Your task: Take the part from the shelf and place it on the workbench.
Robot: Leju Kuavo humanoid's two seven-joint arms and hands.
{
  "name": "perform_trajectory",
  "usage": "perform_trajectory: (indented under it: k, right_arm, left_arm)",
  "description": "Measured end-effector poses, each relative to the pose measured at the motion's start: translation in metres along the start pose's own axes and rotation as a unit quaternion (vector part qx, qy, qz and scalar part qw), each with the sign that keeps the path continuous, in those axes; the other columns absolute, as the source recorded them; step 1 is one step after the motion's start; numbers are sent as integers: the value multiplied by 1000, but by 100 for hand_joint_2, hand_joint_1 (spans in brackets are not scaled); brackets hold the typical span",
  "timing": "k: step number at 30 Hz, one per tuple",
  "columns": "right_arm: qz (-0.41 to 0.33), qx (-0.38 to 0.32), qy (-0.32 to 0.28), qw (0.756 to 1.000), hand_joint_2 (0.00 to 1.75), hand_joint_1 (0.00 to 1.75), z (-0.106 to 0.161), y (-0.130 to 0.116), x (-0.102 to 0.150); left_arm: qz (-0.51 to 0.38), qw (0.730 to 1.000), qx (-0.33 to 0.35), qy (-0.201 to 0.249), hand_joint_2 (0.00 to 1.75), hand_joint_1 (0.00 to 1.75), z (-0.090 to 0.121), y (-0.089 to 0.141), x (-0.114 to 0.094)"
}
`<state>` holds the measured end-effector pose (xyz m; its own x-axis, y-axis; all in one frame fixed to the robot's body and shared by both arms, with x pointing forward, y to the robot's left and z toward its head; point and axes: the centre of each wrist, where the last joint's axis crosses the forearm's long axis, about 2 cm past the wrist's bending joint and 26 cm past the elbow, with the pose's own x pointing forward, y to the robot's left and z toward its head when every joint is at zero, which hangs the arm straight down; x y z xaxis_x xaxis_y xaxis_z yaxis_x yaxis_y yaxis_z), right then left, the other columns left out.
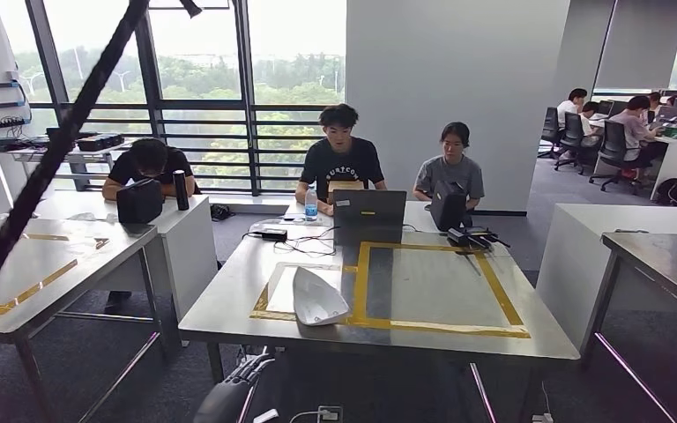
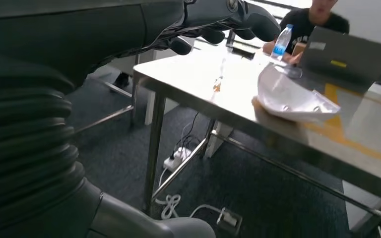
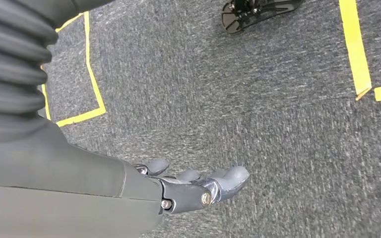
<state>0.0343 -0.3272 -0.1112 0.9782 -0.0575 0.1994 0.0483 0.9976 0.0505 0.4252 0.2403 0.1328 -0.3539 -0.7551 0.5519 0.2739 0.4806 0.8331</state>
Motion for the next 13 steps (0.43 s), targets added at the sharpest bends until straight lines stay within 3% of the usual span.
perform_trajectory:
  k: [7, 11, 12, 13]
  right_arm:
    - [4, -14, -5, 1000, 175, 0, 1, -1, -3]
    - [4, -21, -6, 1000, 0, 0, 1, -1, -7]
    - [5, -22, -6, 1000, 0, 0, 1, -1, -8]
    - [5, -23, -5, 1000, 0, 0, 1, 0, -8]
  left_arm:
    - [87, 993, -23, 74, 175, 0, 35, -51, -20]
    - [148, 980, -39, 130, 175, 0, 63, -87, -31]
    - [162, 975, -44, 144, 131, 0, 71, -96, -33]
    - [168, 973, -46, 151, 116, 0, 75, -101, -34]
